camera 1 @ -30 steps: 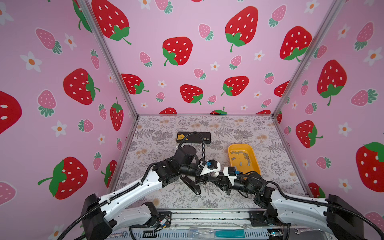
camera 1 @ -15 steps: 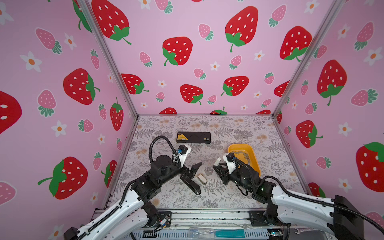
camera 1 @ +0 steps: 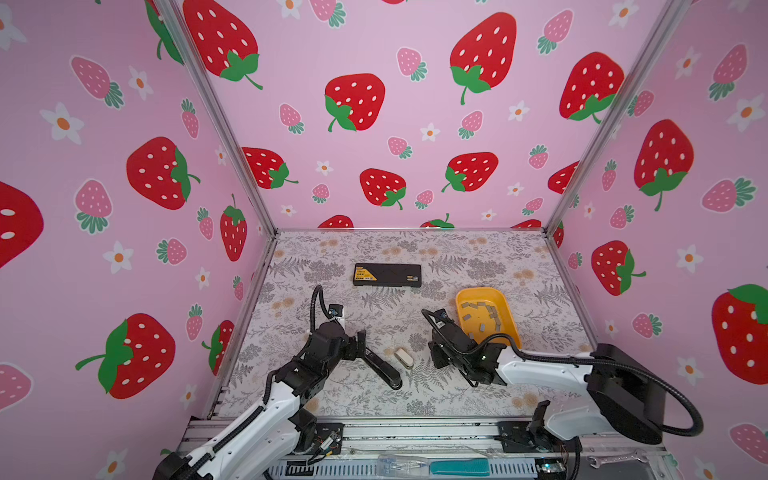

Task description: Load the staples into the stapler

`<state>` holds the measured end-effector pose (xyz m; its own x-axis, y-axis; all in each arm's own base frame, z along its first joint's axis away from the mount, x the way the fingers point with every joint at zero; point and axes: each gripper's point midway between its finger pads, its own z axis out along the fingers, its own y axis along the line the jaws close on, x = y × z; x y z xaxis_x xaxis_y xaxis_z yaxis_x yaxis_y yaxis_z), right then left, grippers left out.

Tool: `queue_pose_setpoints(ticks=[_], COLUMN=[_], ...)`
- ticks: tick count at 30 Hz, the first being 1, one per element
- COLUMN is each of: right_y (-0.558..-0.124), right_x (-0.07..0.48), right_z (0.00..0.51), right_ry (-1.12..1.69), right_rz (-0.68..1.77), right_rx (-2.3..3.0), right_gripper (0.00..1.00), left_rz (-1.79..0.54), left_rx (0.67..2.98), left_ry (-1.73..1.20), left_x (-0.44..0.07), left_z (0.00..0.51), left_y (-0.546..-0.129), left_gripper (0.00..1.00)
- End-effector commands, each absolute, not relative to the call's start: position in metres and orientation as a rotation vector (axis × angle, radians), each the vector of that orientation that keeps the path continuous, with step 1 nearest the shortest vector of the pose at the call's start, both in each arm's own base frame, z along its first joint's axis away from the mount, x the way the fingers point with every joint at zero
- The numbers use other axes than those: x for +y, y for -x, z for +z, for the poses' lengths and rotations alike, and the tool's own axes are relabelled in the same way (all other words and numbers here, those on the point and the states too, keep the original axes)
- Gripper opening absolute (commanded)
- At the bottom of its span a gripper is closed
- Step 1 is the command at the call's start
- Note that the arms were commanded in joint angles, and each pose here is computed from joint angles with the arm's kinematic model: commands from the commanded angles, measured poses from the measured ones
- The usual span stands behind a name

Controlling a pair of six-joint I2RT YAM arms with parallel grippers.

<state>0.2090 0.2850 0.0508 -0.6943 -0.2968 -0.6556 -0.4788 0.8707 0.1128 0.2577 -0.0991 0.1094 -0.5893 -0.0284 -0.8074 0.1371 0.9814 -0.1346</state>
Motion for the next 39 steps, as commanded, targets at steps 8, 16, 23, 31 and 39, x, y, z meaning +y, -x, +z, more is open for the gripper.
queue_pose_setpoints(ticks=[8,16,23,31,39], right_y=[-0.249,-0.279,-0.287,-0.285,-0.281], right_x=[0.293,0.291,0.276,0.274,0.274], right_z=[0.042,0.034,0.025,0.032,0.068], right_ry=[0.413,0.286,0.266,0.272,0.272], right_rz=[0.259,0.205,0.146,0.154,0.226], right_rx=[2.475,2.506,2.547,2.539,2.458], right_gripper=[0.0,0.0,0.13,0.34,0.56], left_rz=[-0.177,-0.225,-0.235,-0.261,-0.279], left_rx=[2.096,2.03,1.993,1.989,1.977], left_ry=[0.076,0.06,0.057,0.049,0.036], left_x=[-0.072,-0.072,-0.071,-0.073,-0.076], left_z=[0.136,0.138,0.143,0.144,0.149], left_y=[-0.25,-0.244,-0.241,-0.239,-0.239], left_gripper=[0.98,0.99,0.99,0.99,0.99])
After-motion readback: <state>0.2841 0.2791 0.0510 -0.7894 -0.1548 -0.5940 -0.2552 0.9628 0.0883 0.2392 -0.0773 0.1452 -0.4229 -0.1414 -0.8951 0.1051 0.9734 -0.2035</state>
